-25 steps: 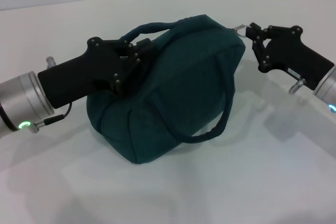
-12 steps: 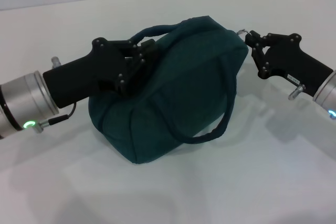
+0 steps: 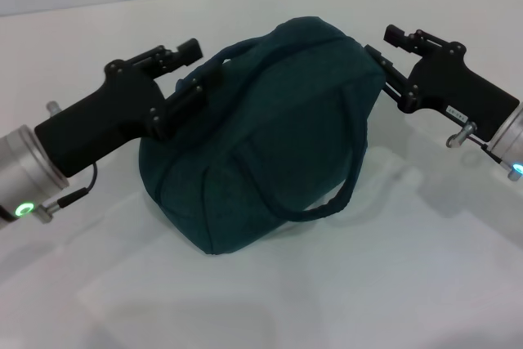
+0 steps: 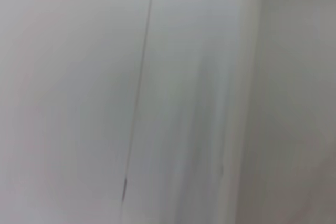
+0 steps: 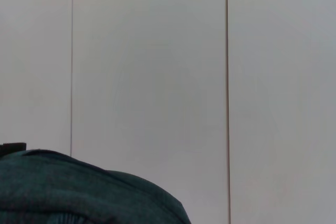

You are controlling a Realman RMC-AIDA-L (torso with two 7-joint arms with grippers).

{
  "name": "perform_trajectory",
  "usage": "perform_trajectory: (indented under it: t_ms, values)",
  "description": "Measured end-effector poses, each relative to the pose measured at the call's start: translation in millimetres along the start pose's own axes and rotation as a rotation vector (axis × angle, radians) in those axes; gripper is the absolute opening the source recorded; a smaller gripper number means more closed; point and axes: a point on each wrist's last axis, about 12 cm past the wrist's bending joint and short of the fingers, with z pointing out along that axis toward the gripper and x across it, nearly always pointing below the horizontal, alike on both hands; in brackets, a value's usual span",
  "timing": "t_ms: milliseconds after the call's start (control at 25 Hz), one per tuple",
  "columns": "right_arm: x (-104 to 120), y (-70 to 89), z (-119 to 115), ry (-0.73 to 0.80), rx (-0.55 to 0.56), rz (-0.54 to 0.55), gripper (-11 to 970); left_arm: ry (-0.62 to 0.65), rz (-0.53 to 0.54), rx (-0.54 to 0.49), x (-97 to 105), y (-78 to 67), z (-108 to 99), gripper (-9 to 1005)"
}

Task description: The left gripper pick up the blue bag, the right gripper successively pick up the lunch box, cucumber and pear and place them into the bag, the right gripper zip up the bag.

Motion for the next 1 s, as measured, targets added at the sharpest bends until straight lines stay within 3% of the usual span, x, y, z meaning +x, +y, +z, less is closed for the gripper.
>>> perform_trajectory:
  t_ms: [120, 240, 440, 640, 800, 1000]
  values:
    - [-1.3, -0.2, 0.2, -0.010, 0.001, 0.002, 264, -0.041, 0.002, -0.013, 1.4, -2.9, -6.4, 374]
    - [-6.1, -0.7, -2.7, -0.047, -0.011, 0.016, 501, -0.088, 0.005, -0.011, -1.4, -5.9, -13.5, 493]
    - [-22.3, -8.4, -13.5, -0.131, -0.076, 0.065, 663, -0.145, 0.033, 0.051, -10.0, -12.1, -20.2, 613]
    - [-44.7, -16.2, -24.2, -0.143, -0.306, 0.131, 663, -0.172, 0.060, 0.151, -16.6, -19.7, -27.2, 712]
    - [-55.9, -10.2, -26.3, -0.116, -0.525, 0.133, 664, -0.123, 0.092, 0.184, -1.9, -31.6, -30.0, 747]
    - [-57.3, -3.3, -21.2, -0.101, -0.601, 0.144, 664, -0.115, 0.095, 0.163, 10.0, -38.9, -33.4, 745]
